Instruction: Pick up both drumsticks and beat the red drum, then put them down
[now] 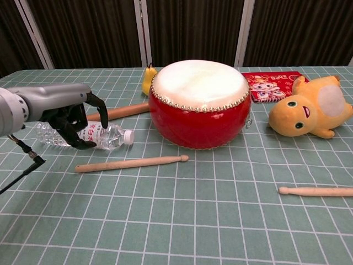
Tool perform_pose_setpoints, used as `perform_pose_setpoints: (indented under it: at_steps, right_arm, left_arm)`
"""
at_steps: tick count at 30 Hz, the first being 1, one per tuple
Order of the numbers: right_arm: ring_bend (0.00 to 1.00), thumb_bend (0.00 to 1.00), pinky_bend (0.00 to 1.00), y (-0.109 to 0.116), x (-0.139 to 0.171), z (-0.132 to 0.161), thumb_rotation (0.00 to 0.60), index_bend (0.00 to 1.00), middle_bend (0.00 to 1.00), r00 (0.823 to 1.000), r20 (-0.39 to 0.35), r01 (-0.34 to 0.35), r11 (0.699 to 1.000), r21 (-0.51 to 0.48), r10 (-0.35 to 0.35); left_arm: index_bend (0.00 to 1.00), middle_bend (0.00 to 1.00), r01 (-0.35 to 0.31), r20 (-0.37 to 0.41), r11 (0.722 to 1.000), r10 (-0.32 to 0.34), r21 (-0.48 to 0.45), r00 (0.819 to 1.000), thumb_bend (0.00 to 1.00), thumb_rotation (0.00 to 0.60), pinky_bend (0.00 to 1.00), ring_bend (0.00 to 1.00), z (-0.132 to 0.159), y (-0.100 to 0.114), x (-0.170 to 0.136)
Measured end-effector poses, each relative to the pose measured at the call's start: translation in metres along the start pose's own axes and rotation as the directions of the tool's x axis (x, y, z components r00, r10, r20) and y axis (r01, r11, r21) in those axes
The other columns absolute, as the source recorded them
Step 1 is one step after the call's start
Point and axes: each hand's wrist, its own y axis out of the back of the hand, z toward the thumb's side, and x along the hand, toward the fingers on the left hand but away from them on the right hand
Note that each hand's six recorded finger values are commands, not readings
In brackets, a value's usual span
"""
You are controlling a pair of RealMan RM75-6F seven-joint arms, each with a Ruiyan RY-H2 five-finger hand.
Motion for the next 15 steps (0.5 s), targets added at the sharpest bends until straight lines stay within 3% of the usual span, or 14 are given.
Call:
perform_pose_setpoints:
  at_steps: [2, 5, 10, 12, 15]
  right_arm:
    - [0.85, 0.47, 0.90, 0.007, 0.001, -0.002, 0.600, 0.15, 0.72, 1.000, 0.002, 0.027, 0.999, -0.022, -0.027]
    - [0.66, 0.47, 0.71, 0.018, 0.003, -0.006, 0.600, 0.09, 0.56, 0.998, 0.004, 0.070, 0.995, -0.072, -0.070]
    - [0.17, 0.39, 0.29, 0.041, 0.009, -0.012, 0.600, 0.00, 0.13, 0.989, -0.002, 0.146, 0.975, -0.167, -0.149]
    - [0.04, 0.33, 0.13, 0.049, 0.013, -0.013, 0.600, 0.00, 0.02, 0.983, -0.012, 0.176, 0.965, -0.193, -0.181]
    - [0.00, 0.27, 0.01, 0.062, 0.019, -0.016, 0.600, 0.00, 0.00, 0.971, -0.033, 0.227, 0.951, -0.212, -0.239]
  left_arm:
    - [0.29, 0.56, -0.031, 0.003, 0.999, 0.031, -0.006, 1.000, 0.25, 0.600, 0.73, 0.63, -0.006, 0.007, -0.007]
    - [0.25, 0.41, -0.094, 0.009, 0.995, 0.094, -0.017, 0.995, 0.25, 0.600, 0.58, 0.47, -0.018, 0.019, -0.021]
    - [0.17, 0.18, -0.186, -0.005, 0.982, 0.186, -0.028, 0.982, 0.24, 0.600, 0.41, 0.24, -0.051, 0.032, -0.055]
    - [0.08, 0.05, -0.222, -0.026, 0.975, 0.222, -0.017, 0.975, 0.18, 0.600, 0.32, 0.11, -0.070, 0.035, -0.071]
    - [0.01, 0.00, -0.277, -0.067, 0.961, 0.277, 0.016, 0.958, 0.09, 0.600, 0.17, 0.02, -0.100, 0.036, -0.097]
